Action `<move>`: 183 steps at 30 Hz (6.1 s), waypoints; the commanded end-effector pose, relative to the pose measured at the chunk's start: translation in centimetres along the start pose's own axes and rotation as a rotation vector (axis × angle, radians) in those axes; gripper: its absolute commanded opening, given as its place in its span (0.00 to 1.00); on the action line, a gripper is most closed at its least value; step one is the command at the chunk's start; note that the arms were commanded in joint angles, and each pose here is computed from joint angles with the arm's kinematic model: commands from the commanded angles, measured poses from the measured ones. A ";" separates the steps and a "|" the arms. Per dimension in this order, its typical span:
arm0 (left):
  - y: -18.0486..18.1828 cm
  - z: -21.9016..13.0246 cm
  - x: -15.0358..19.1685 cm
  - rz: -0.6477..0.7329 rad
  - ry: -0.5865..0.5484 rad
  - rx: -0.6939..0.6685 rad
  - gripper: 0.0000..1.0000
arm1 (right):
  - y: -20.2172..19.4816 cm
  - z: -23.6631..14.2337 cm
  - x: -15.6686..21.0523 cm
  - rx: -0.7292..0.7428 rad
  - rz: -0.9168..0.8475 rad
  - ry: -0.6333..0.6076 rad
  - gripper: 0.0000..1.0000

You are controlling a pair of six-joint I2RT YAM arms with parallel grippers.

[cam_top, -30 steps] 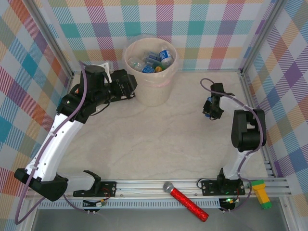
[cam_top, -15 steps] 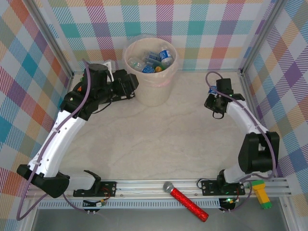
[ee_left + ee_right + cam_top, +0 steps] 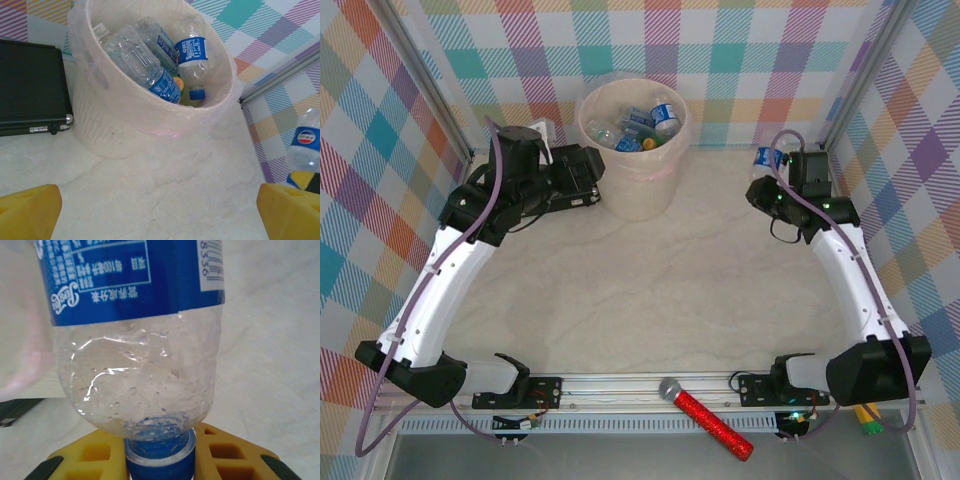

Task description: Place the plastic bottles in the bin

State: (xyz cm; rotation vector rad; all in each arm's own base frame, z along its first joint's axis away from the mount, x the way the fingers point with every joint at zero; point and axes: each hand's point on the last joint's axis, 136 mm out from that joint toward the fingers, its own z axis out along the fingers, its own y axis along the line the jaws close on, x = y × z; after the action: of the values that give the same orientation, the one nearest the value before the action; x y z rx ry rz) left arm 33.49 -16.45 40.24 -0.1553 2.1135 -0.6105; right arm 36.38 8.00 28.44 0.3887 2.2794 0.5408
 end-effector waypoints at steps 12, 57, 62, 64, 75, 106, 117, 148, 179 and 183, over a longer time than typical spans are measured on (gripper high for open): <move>-0.4 -4.9 -0.4 0.090 -0.051 0.048 1.00 | 16.6 -2.1 -1.8 -0.311 0.091 0.042 0.19; 1.3 -5.8 -0.2 0.092 -0.081 -0.012 1.00 | 28.6 9.7 -2.5 -0.429 0.270 0.143 0.60; 1.4 -5.7 -0.2 0.102 -0.079 -0.019 1.00 | 28.3 9.7 -2.5 -0.414 0.251 0.133 0.59; 1.4 -5.7 -0.2 0.102 -0.080 -0.017 0.99 | 28.2 9.4 -2.8 -0.410 0.239 0.119 0.59; 1.2 -5.0 -0.1 0.099 -0.070 -0.012 0.99 | 27.4 8.0 -3.8 -0.373 0.140 0.047 0.59; 10.8 -2.9 1.7 0.083 -0.173 -0.348 1.00 | 15.2 -1.9 -4.4 -0.169 -0.227 -0.246 0.99; 22.0 -1.6 7.2 0.183 -0.216 -0.794 0.99 | -1.1 -1.6 1.9 0.213 -0.364 -0.286 0.99; 30.8 13.5 14.1 0.253 -0.257 -0.467 1.00 | -13.8 10.5 5.7 0.278 -0.525 -0.404 0.99; 29.5 14.8 14.9 0.316 -0.214 -0.365 1.00 | -15.3 12.5 6.3 0.202 -0.453 -0.424 0.99; 29.5 14.8 14.9 0.315 -0.212 -0.366 1.00 | -15.3 12.5 6.2 0.202 -0.452 -0.426 0.99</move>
State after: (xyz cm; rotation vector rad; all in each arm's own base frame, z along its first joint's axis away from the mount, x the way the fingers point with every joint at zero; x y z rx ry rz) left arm 39.83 -1.03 7.61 -0.0985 1.9925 -0.0136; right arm 38.82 1.15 8.00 0.0339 1.9706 -0.0053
